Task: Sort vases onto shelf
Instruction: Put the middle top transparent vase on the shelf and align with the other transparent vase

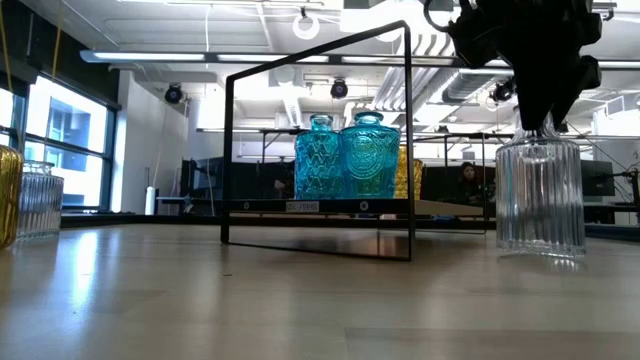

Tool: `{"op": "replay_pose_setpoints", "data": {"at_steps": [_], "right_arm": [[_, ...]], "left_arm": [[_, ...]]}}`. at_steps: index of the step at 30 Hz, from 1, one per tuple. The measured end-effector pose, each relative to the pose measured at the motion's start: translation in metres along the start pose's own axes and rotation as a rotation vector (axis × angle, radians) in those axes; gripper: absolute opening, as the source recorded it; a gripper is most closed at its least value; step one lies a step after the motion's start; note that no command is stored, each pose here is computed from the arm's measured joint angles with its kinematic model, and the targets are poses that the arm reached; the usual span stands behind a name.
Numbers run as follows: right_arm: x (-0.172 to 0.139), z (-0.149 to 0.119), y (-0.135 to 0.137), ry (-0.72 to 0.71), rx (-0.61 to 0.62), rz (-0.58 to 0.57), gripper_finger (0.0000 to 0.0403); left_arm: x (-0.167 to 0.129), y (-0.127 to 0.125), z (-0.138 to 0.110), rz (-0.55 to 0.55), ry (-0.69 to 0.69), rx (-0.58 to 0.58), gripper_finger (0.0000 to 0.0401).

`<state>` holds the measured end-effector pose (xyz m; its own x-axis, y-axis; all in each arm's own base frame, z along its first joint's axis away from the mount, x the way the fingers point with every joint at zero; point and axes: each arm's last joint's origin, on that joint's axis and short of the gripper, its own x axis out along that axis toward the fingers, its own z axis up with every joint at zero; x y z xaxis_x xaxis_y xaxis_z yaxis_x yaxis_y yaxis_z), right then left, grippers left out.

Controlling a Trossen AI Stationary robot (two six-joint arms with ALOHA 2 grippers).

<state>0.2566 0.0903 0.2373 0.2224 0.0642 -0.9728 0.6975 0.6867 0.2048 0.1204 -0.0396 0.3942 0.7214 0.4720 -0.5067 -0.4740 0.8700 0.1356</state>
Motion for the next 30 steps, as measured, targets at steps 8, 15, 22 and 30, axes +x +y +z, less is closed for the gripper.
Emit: {"op": "replay_pose_setpoints", "data": {"at_steps": [8, 15, 22, 30], "right_arm": [[-0.001, 0.000, 0.000, 0.014, -0.002, -0.012, 0.0093], [-0.015, 0.004, -0.008, 0.078, -0.025, -0.109, 0.0091], [-0.033, 0.017, -0.014, 0.070, -0.057, -0.163, 0.0091], [-0.057, 0.041, -0.029, 0.021, -0.081, -0.253, 0.0092]], "left_arm": [[0.000, 0.000, 0.000, -0.003, 0.002, 0.000, 0.0060], [0.000, 0.000, 0.000, -0.003, 0.002, 0.000, 0.0060], [0.000, 0.000, 0.000, -0.003, 0.002, 0.000, 0.0060], [0.000, 0.000, 0.000, -0.003, 0.002, 0.000, 0.0060]]}}
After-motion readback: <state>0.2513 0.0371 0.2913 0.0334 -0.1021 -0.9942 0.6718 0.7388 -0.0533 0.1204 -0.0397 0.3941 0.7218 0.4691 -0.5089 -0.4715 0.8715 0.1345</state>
